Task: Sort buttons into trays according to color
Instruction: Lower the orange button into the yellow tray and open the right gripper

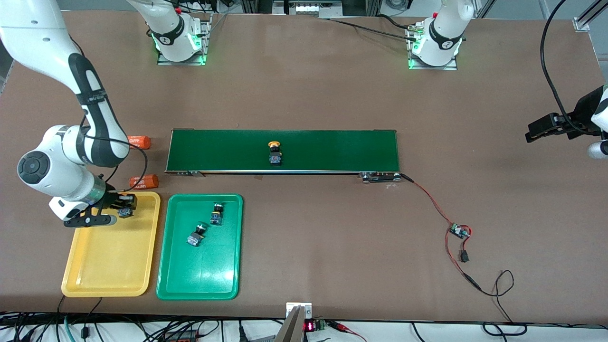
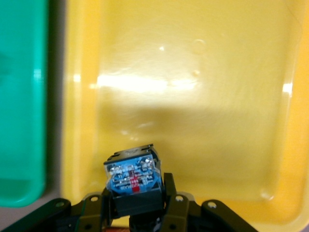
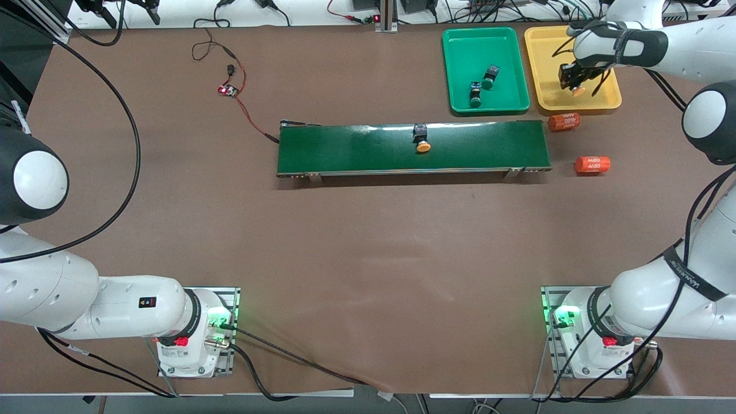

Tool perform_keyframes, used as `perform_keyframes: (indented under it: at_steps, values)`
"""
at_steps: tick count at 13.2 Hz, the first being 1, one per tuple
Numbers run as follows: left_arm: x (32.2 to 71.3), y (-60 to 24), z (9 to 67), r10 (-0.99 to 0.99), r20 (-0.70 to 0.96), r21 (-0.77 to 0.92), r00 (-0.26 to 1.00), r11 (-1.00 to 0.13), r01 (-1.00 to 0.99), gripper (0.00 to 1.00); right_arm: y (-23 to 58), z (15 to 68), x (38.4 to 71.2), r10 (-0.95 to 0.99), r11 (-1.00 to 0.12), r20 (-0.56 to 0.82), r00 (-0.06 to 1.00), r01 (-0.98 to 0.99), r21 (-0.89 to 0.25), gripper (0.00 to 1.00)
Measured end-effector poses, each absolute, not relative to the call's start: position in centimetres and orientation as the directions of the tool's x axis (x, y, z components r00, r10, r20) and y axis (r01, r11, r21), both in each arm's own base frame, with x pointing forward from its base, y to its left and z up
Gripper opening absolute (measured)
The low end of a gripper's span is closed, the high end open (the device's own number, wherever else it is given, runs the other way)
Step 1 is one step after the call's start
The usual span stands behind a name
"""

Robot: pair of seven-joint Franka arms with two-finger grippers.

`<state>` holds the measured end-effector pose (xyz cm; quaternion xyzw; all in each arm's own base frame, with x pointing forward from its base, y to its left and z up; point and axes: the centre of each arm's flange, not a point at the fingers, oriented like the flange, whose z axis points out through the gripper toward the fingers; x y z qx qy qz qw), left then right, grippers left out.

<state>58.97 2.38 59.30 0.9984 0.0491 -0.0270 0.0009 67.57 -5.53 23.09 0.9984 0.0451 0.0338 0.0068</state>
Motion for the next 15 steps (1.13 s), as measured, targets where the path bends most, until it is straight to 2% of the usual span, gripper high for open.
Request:
perform_keyframes:
  at_steps: [10,11,15]
  values:
    - [59.0,1.8,59.4,0.086,-0.048,0.000,0.995,-0.996,0.086,1.00,-6.0,20.8,68.2,0.113,-0.994,0.085,0.990,0.112,0.014,0.40]
    - [59.0,1.7,59.4,0.085,-0.048,0.000,0.995,-0.996,0.085,1.00,-6.1,20.8,68.4,0.113,-0.994,0.087,0.990,0.112,0.015,0.44]
    - [59.0,0.7,59.5,0.066,-0.047,0.002,0.997,-0.998,0.066,1.00,-6.2,20.8,68.6,0.115,-0.993,0.092,0.989,0.114,0.016,0.84]
